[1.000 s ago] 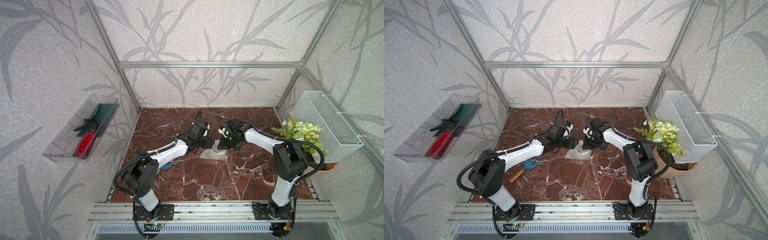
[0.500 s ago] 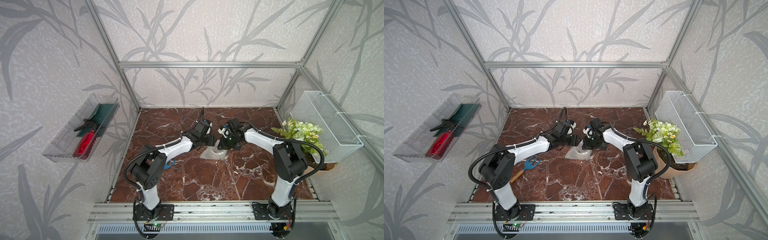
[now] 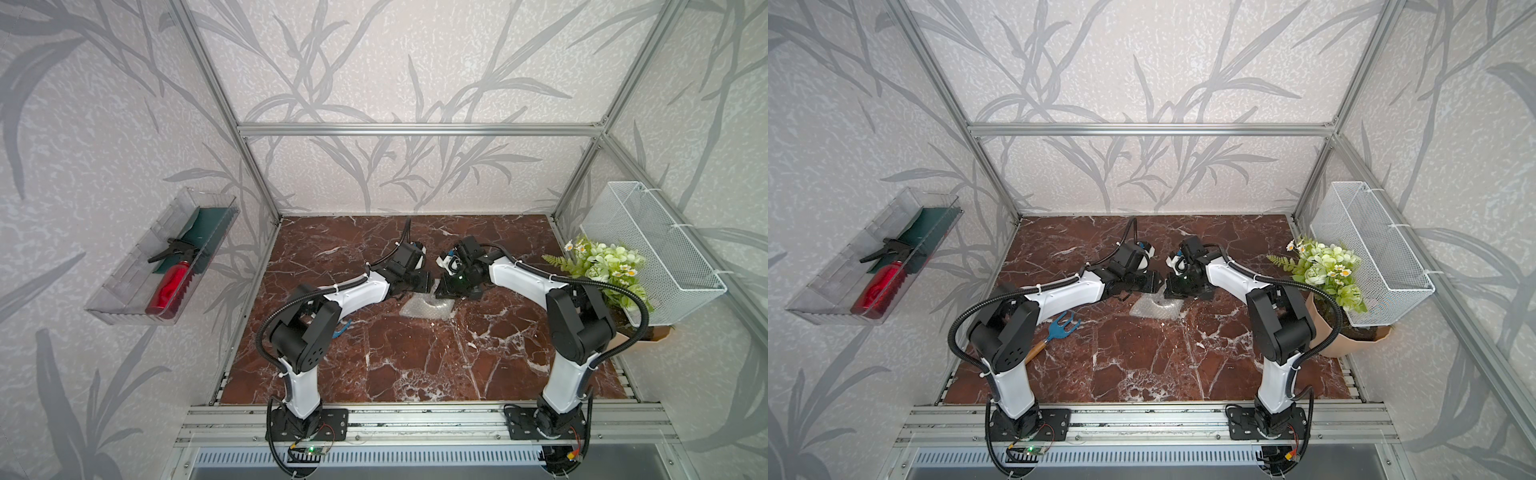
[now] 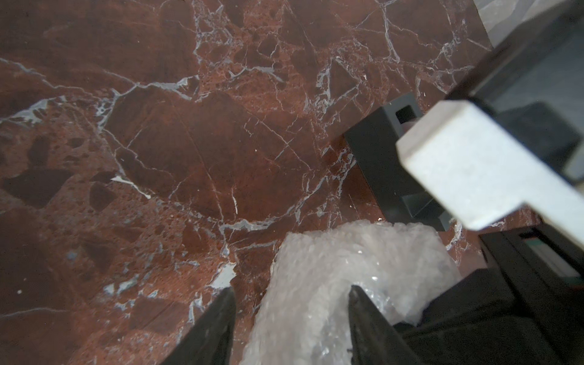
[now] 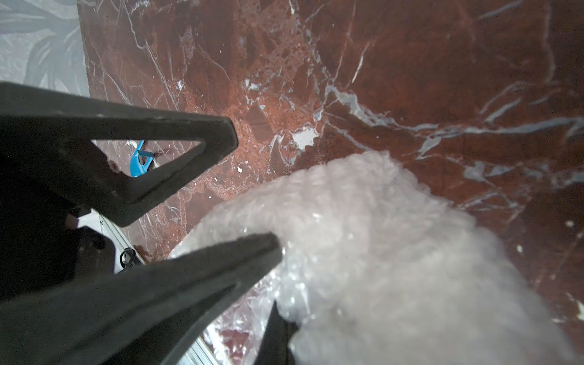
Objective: Wrap mugs in bubble wrap
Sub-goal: Stick the tape on the bubble wrap.
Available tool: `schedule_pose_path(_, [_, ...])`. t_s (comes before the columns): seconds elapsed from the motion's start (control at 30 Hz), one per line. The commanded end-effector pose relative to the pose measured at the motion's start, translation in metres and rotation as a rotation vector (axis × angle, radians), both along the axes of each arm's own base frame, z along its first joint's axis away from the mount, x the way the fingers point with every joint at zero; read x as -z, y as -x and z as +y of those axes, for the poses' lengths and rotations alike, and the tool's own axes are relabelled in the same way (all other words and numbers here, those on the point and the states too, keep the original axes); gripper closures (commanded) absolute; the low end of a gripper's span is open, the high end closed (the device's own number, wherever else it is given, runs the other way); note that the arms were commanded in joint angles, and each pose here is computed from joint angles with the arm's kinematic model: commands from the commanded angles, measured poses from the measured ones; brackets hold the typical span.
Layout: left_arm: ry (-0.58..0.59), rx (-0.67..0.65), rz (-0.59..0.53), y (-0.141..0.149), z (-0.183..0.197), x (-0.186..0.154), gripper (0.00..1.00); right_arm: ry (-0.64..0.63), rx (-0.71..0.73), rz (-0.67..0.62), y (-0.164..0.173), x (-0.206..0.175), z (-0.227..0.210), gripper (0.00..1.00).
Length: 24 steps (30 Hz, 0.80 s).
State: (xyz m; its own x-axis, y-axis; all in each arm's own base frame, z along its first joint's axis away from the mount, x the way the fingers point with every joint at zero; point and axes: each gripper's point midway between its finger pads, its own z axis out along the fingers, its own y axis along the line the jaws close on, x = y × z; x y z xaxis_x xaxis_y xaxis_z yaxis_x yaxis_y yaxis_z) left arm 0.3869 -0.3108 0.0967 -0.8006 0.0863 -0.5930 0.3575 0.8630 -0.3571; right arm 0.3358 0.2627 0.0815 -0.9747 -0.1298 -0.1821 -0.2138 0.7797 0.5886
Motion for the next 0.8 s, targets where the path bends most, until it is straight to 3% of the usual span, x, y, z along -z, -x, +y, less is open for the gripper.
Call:
schedule_pose_path(0.0, [-0.062,-0.035,0.034,0.000,0.011,0.016,0.44,0.069,0.024,0.062,0.020,0.007,-0.016,1.00])
schedule_pose_path(0.5, [-0.071,-0.037,0.030,0.002,0.015,0.013,0.46,0.080,0.038,0.072,0.042,-0.011,-0.024,0.67])
schedule_pose_path(0.77, [-0.069,-0.029,0.028,0.003,0.014,0.013,0.47,0.088,0.054,0.031,0.048,-0.033,-0.032,0.58])
